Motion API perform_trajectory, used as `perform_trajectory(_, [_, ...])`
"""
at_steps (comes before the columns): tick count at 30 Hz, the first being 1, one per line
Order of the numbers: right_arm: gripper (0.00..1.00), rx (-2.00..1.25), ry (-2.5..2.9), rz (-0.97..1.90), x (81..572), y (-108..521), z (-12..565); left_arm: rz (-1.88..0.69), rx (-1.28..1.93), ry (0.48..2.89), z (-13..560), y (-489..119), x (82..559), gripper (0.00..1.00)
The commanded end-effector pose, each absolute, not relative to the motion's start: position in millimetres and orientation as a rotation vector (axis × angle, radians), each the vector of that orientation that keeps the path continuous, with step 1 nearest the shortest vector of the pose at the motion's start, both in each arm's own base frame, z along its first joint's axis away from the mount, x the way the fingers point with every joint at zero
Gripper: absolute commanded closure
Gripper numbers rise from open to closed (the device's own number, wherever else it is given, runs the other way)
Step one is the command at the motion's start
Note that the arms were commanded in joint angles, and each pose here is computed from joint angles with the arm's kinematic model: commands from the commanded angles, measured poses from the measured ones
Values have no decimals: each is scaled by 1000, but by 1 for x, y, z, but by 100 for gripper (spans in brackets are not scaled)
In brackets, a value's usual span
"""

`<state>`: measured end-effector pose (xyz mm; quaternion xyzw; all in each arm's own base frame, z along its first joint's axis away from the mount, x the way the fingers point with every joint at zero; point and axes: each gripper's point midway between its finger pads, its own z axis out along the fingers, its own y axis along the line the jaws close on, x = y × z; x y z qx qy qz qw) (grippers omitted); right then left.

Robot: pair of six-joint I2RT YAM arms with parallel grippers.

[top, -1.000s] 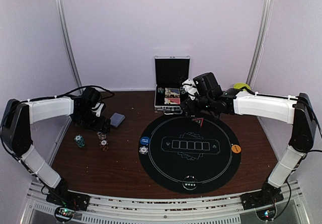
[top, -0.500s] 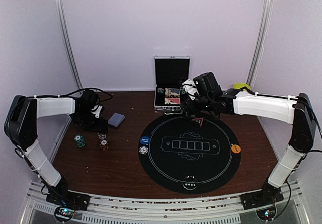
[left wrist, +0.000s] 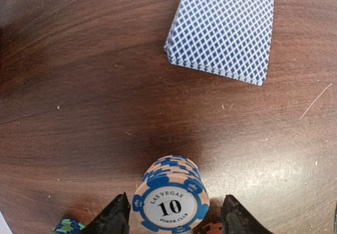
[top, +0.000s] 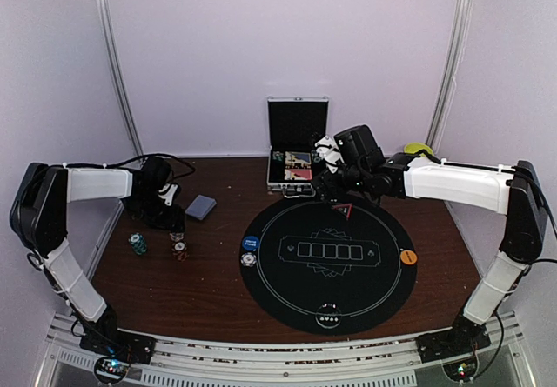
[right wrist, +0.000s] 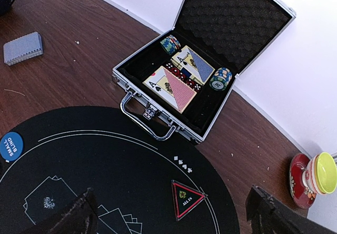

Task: Distribute texas hold em gaming equipment
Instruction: Pick up the pile of poker chips from the pile of poker chips.

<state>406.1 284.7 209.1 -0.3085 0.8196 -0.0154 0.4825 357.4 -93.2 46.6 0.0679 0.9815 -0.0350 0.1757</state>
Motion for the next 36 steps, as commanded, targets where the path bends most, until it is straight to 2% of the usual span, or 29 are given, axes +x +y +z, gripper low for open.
perform_trajectory(1, [0,-750,2003,-33,407,286,204,-113,189,2718,58,-94,376,42])
perform_trajectory(21, [0,-750,2001,-30,406,286,206,-107,168,2703,63,-92,373,67])
perform_trajectory(30, [0,-744,2000,-36,407,285,207,-106,160,2643,85,-91,376,73])
perform_trajectory(36, [0,-733,1992,-47,407,282,211,-136,192,2601,102,-97,377,74])
